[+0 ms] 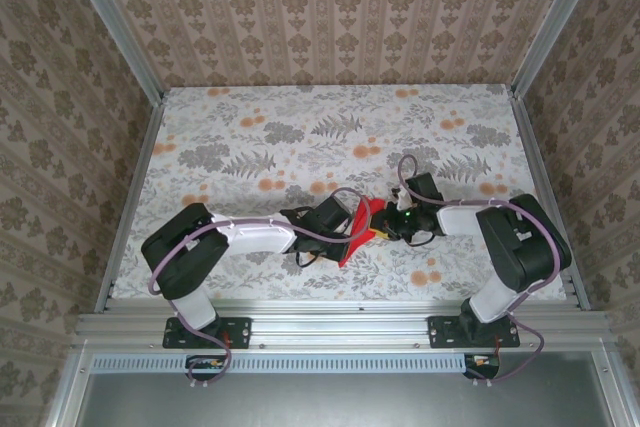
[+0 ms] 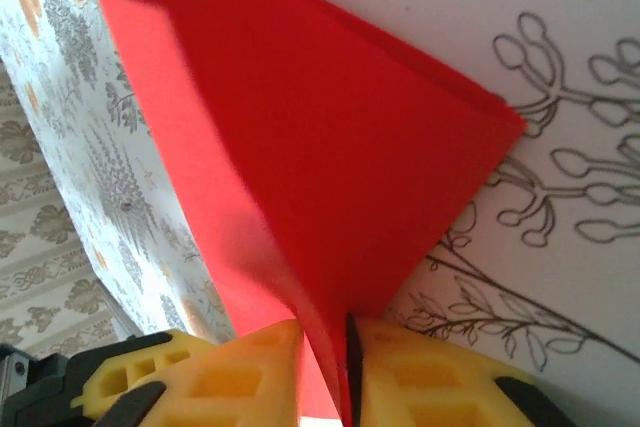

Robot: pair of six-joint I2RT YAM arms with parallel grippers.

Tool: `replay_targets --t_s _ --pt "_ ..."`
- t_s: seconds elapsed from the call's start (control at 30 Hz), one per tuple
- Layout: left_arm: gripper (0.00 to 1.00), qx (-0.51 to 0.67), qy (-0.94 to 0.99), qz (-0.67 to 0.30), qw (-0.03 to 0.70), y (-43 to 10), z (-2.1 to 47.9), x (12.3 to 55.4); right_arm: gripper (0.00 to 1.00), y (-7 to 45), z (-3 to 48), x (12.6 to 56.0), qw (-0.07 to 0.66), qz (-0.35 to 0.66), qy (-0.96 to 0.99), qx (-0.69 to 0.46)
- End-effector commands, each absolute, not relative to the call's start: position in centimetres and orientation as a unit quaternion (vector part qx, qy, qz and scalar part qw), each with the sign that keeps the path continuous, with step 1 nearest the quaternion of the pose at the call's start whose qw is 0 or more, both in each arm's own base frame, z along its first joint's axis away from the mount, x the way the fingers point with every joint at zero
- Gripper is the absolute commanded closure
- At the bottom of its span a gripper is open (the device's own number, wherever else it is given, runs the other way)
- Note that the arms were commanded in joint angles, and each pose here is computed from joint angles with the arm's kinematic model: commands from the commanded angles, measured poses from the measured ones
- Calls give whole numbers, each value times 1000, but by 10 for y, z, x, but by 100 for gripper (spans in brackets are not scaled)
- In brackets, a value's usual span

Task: Fold a paper plane with a square sheet of paper (pick it up from the middle)
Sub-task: Fold the wing for the fifth time at the center of the table.

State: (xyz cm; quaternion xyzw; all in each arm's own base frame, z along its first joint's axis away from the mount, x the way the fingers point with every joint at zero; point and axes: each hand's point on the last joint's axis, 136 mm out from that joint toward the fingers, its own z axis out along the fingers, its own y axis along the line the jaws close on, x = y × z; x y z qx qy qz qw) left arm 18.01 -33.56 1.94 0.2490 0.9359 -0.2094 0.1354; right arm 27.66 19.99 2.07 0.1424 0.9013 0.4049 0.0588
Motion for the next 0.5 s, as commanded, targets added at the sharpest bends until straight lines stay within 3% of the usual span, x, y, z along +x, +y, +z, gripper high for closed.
replay_targets --t_s 0.0,0.47 --pt "89 257 933 -211 135 -342 16 180 75 210 37 275 64 439 885 138" --pt "89 251 934 -213 139 -342 17 182 69 226 41 259 55 468 871 139"
